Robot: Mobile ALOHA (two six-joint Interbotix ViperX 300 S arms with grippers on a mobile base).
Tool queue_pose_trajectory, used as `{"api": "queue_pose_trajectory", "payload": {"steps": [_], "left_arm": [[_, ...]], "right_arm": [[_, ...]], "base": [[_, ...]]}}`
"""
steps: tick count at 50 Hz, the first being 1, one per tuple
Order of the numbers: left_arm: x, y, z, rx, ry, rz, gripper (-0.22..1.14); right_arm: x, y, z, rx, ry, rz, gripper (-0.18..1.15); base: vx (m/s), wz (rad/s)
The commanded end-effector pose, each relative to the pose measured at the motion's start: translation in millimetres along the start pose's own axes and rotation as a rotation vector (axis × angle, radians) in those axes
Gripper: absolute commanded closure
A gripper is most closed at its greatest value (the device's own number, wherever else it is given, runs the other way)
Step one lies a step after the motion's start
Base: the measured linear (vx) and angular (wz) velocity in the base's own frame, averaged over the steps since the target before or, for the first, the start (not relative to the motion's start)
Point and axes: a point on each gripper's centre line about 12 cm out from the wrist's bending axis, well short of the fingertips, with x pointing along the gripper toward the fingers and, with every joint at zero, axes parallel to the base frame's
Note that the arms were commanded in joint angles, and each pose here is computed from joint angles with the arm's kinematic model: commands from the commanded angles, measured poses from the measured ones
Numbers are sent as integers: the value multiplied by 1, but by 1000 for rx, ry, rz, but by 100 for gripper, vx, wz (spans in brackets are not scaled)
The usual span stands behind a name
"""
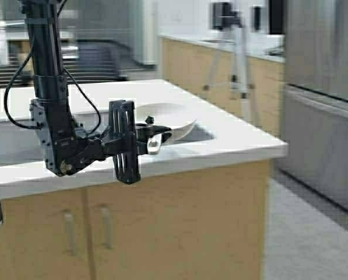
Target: Wash the pan
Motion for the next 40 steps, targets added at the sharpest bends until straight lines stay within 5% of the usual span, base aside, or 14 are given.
{"api": "queue_pose_trajectory", "payload": {"steps": [1, 28, 40], "left_arm": [[8, -21, -2, 5, 14, -62, 89], [9, -17, 1, -28, 6, -34, 89], [15, -17, 33, -3, -61, 13, 89]], "right_arm": [[1, 1, 5, 2, -17, 3, 91], [0, 0, 0, -3, -3, 2, 91], [-1, 0, -4, -5, 6, 0, 91]], "base": [[13, 44], [14, 31], [17, 25]]}}
